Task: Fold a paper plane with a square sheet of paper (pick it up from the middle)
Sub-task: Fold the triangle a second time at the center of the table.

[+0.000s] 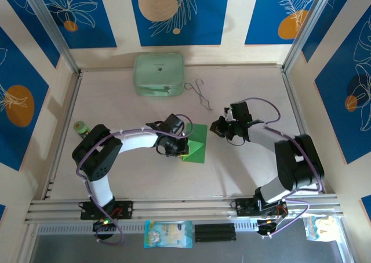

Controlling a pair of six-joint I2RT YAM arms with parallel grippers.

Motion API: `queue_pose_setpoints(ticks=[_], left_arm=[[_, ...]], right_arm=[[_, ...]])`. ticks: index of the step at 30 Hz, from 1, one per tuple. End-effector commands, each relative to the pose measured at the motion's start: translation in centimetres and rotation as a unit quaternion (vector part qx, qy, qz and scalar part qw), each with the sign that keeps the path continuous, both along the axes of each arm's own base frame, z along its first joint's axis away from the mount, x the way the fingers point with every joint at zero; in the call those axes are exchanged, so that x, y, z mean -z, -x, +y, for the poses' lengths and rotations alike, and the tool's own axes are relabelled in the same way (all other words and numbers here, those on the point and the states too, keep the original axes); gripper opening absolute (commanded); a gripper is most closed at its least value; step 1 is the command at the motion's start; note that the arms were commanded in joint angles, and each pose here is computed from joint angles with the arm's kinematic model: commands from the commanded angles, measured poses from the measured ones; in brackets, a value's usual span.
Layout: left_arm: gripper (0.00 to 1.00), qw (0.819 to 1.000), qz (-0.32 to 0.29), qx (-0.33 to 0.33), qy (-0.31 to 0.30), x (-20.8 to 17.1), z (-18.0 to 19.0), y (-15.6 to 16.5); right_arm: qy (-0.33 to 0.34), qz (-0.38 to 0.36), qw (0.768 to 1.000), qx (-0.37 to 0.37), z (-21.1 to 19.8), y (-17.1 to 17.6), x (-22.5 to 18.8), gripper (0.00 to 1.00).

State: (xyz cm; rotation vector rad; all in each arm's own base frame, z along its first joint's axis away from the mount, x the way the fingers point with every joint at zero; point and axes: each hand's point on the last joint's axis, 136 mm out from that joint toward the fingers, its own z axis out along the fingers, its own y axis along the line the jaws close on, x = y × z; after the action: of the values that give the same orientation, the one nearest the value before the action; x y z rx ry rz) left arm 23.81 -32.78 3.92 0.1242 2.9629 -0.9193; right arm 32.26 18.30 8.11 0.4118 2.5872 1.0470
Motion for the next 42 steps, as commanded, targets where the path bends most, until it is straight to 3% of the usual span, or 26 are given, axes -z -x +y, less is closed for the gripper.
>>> queue_pose_setpoints(ticks=[1, 5, 15, 42], left_arm=[[0.03, 0.999, -0.025, 0.011, 0.021, -3.0, -1.2, -0.8], [0.02, 1.000, -0.028, 0.002, 0.008, -2.1, -1.0, -1.2], [0.00, 1.000, -0.011, -0.008, 0.007, 0.2, -1.3, -1.2], [0.00, 1.000, -0.006, -0.010, -0.016, 1.8, -0.4, -0.9]], right_arm=[[0.005, 0.026, 1.000, -0.009, 0.3, 2.6, 0.8, 0.10], [0.008, 0.041, 0.999, -0.030, 1.9, 4.6, 1.4, 0.12], [0.014, 0.083, 0.993, -0.084, 5.9, 6.7, 4.5, 0.05], [0.001, 0.065, 0.994, -0.083, 7.1, 3.2, 5.1, 0.04]])
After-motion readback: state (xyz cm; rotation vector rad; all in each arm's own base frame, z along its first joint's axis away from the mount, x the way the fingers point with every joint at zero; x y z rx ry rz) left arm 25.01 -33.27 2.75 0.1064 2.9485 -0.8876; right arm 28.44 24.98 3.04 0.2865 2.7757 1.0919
